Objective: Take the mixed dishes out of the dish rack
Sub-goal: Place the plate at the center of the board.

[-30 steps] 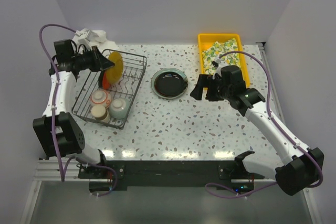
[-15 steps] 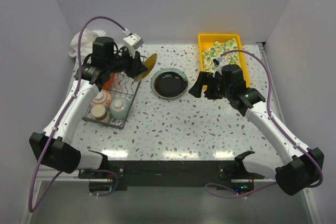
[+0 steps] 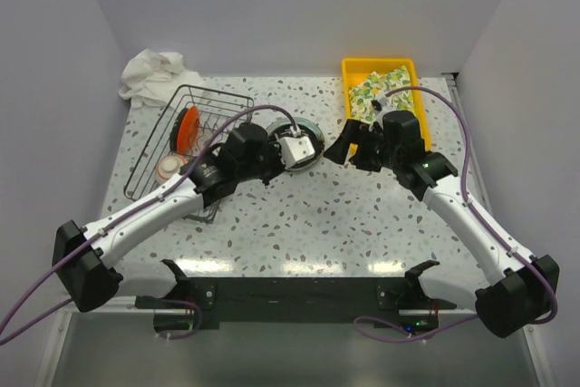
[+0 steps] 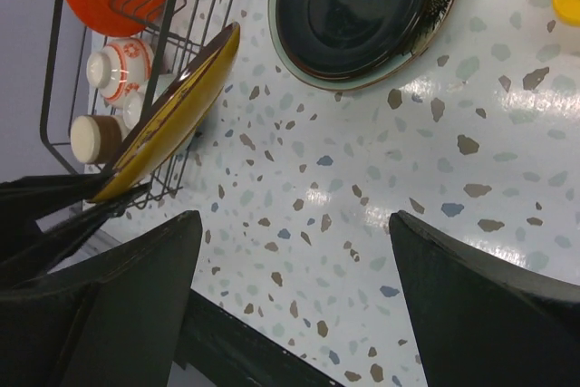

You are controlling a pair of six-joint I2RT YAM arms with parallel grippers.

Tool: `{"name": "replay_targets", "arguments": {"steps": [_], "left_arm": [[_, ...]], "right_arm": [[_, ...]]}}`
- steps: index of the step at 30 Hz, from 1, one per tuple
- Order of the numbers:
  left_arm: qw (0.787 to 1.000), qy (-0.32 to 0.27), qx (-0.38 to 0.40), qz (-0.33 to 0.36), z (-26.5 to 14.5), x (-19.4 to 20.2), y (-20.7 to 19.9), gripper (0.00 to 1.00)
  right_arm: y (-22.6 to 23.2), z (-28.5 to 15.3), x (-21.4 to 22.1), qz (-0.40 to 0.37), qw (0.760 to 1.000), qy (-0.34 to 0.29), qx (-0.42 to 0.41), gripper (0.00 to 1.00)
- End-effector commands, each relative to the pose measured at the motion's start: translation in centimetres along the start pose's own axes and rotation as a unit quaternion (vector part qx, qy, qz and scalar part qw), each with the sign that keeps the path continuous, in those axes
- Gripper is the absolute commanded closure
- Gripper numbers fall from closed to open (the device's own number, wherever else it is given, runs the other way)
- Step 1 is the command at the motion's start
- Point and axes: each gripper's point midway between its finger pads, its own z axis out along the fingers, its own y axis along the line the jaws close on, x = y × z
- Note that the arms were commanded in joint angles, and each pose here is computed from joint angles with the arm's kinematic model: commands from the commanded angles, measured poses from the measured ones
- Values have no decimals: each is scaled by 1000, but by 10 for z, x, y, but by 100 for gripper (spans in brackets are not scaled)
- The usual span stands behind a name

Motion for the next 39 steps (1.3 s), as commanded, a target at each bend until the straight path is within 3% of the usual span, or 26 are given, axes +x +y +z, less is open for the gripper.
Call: {"name": "replay_targets", "arguments": {"steps": [1,10,17,21,25,29,32,35,36,38,39], "left_arm": [[992,-33,-84,88,-2,-24,12,100],[983,-30,-98,155,15,-35,-22,100],[978,-24,-103,181,25,-38,-32,100],[976,-19,-101,192,27,-37,-36,100],[976,-11,-97,195,30,-31,-40,100],[976,-9,-96,194,29,-28,-43,100],[977,-11,-98,191,27,-28,-44,100],[977,0,-110,180,24,-23,-40,90],[978,3,-113,174,23,-21,-39,78],[979,11,-121,167,19,-17,-36,67],[980,12,-122,159,18,-15,-36,56]], "right_arm": [[16,-12,-23,33,999,-31,-5,12],[24,2,-21,67,998,2,-10,14],[21,25,0,88,994,62,-16,26],[22,33,7,95,992,75,-28,40],[20,37,13,101,991,84,-30,67],[18,43,19,107,989,100,-30,78],[17,48,22,112,987,107,-32,91],[16,49,22,114,987,106,-31,100],[16,50,22,114,987,107,-30,100],[16,52,21,114,987,105,-29,100],[14,54,21,116,987,103,-27,100]]}}
